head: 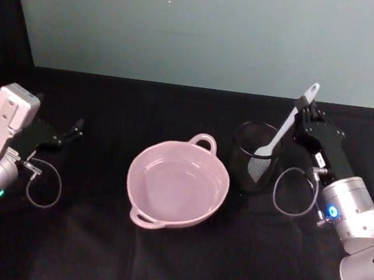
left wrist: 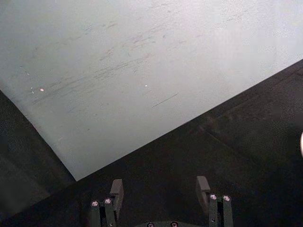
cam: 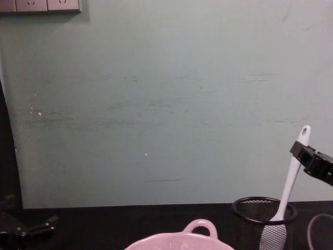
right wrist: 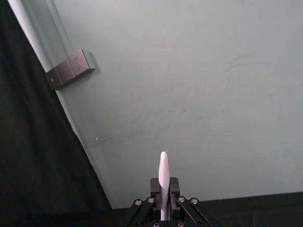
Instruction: Use the one hand to pick up the spoon and stir the clear water in the bowl.
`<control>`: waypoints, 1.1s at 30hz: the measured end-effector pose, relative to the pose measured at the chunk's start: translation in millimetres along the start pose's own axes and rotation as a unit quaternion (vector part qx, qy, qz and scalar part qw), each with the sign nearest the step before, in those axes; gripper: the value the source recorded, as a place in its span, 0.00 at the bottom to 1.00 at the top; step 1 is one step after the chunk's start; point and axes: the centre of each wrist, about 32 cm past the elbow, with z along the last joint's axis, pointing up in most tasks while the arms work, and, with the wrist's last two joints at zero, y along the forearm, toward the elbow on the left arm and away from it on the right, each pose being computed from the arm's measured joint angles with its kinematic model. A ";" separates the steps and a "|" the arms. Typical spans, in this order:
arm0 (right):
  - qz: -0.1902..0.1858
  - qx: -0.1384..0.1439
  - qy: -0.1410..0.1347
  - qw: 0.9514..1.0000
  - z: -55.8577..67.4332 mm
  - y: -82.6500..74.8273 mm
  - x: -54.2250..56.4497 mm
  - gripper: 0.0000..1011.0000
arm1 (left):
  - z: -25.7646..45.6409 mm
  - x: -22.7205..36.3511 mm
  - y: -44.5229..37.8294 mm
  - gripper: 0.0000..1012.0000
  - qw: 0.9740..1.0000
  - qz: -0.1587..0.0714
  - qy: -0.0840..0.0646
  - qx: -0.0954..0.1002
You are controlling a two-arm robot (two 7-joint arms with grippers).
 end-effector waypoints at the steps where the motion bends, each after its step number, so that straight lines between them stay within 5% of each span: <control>1: -0.003 -0.002 0.002 1.000 -1.1 -0.6 0.1 0.11 | 0.0 0.0 0.0 1.00 1.000 0.000 0.000 0.000; 21: -0.012 -0.011 0.007 1.000 -4.4 -3.4 1.8 0.11 | 0.0 0.0 0.0 1.00 1.000 0.000 0.000 0.000; 25: -0.013 -0.011 0.007 1.000 -4.3 -3.4 1.7 0.17 | 0.0 0.0 0.0 1.00 1.000 0.000 0.000 0.000; 33: -0.012 -0.010 0.006 1.000 -4.2 -3.0 1.6 0.44 | 0.0 0.0 0.0 1.00 1.000 0.000 0.000 0.000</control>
